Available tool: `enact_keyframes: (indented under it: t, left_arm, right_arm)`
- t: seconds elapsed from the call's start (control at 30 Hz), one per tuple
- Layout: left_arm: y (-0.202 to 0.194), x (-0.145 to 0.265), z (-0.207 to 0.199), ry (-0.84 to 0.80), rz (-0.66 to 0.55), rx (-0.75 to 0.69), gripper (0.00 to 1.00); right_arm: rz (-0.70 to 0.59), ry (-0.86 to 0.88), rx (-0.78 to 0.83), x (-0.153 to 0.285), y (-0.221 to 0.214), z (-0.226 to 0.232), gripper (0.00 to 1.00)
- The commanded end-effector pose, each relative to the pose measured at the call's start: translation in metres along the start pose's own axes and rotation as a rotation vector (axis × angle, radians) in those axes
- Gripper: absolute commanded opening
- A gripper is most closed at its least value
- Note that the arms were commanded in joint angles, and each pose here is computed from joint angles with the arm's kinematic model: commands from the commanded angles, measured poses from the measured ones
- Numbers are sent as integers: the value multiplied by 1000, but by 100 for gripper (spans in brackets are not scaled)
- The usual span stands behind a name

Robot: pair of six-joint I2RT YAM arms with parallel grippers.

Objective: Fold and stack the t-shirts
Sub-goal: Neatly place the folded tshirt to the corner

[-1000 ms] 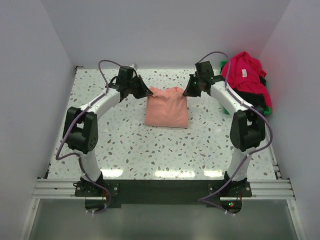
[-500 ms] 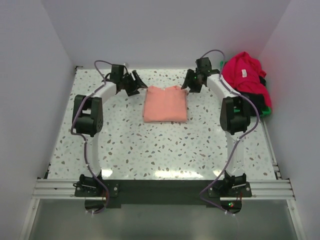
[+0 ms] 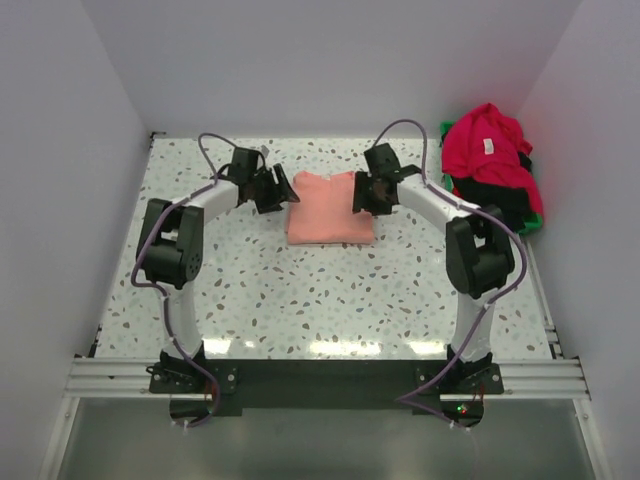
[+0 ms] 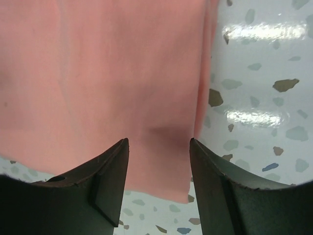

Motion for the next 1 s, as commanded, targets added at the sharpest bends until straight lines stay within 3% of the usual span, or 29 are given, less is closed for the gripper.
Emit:
enact_keyframes:
  t: [0.0, 0.23, 0.5, 0.83, 0.93, 0.97]
  left_arm:
    - [-1, 3, -5, 13, -28, -75, 69]
    - [-12, -10, 4, 52, 15, -108, 71]
    - [-21, -24, 23, 138, 58, -136, 69]
    - [-42, -46, 13, 144, 105, -154, 61]
    - [-52, -53, 4, 131, 116, -147, 50]
    - [-53, -54, 2, 130, 115, -140, 42]
  right_arm:
    - [-25, -87, 38, -6, -1, -13, 56]
    - [64, -130, 53, -28, -30, -27, 39]
    - [90, -101, 6, -33, -35, -36, 31]
    - [66, -35, -22, -25, -20, -27, 34]
    - [34, -16, -26, -17, -7, -22, 40]
    - [19, -10, -30, -13, 0, -20, 42]
Point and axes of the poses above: each gripper's point midway between its finger pads, its own x axis back along the fingers, its own z axis along the line the jaws close on, y = z × x, the point moved 1 cm from there along x, back along the fingers, and after that the axes turned 1 degree about x, right-handed, at the moved point
